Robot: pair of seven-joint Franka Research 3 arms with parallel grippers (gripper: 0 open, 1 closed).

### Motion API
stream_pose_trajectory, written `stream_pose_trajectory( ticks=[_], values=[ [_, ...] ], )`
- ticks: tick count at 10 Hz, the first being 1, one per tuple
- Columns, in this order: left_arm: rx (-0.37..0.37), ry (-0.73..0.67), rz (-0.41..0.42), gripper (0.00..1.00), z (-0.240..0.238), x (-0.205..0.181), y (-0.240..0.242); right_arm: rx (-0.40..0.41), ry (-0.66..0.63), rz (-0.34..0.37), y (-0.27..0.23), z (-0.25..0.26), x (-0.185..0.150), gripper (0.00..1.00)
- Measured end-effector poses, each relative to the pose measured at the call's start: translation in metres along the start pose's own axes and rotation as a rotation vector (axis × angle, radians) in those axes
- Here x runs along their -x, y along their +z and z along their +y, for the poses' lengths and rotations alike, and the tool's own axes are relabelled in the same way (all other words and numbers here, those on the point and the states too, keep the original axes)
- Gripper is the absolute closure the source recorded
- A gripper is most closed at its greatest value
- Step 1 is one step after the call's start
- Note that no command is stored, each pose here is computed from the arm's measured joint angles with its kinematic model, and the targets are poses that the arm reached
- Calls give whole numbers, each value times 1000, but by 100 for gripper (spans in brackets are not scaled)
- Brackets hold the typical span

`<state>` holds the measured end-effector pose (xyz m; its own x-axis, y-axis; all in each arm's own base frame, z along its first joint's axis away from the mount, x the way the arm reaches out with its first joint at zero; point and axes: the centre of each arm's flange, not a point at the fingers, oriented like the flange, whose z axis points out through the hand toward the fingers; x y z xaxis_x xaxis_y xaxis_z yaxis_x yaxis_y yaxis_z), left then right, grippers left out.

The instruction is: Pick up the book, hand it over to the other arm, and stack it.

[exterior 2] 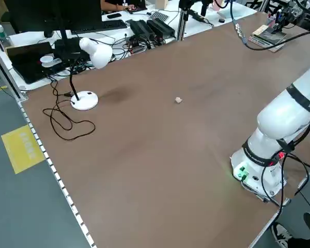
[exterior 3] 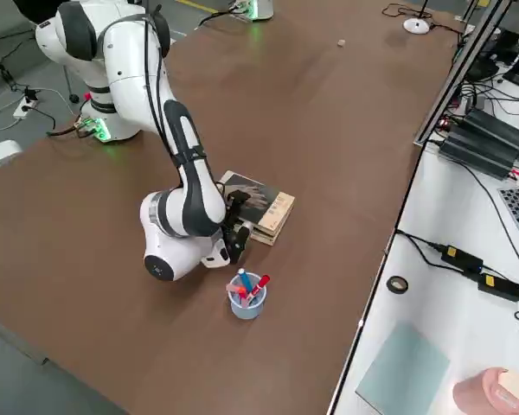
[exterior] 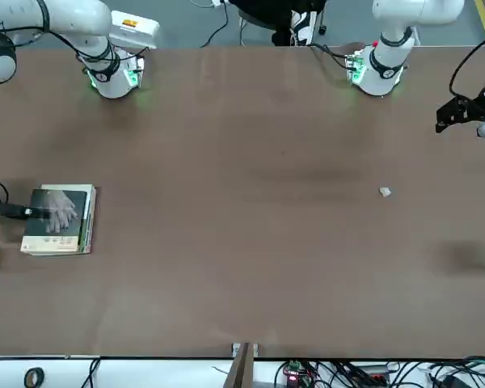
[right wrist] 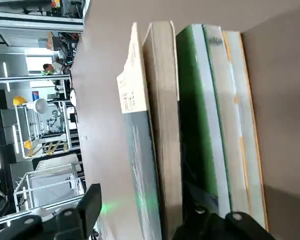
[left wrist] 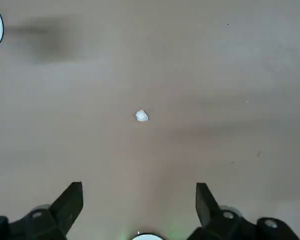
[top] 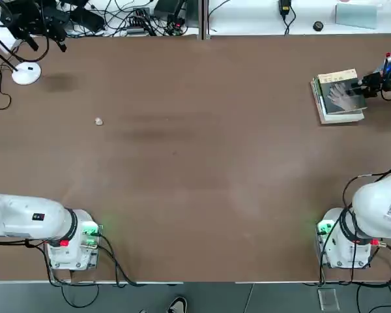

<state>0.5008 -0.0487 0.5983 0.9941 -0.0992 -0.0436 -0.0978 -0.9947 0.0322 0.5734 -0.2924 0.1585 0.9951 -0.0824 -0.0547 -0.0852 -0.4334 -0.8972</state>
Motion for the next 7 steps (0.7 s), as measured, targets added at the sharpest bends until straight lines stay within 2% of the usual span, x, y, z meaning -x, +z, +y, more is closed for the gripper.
stream_pose_trajectory(
  ticks=[1,7],
  values=[
    [0,0,0,0,0,0,0,5,1,3,-3,0,0,29],
    [0,1,0,0,1,0,0,57,3,3,-24,1,4,28]
  ],
)
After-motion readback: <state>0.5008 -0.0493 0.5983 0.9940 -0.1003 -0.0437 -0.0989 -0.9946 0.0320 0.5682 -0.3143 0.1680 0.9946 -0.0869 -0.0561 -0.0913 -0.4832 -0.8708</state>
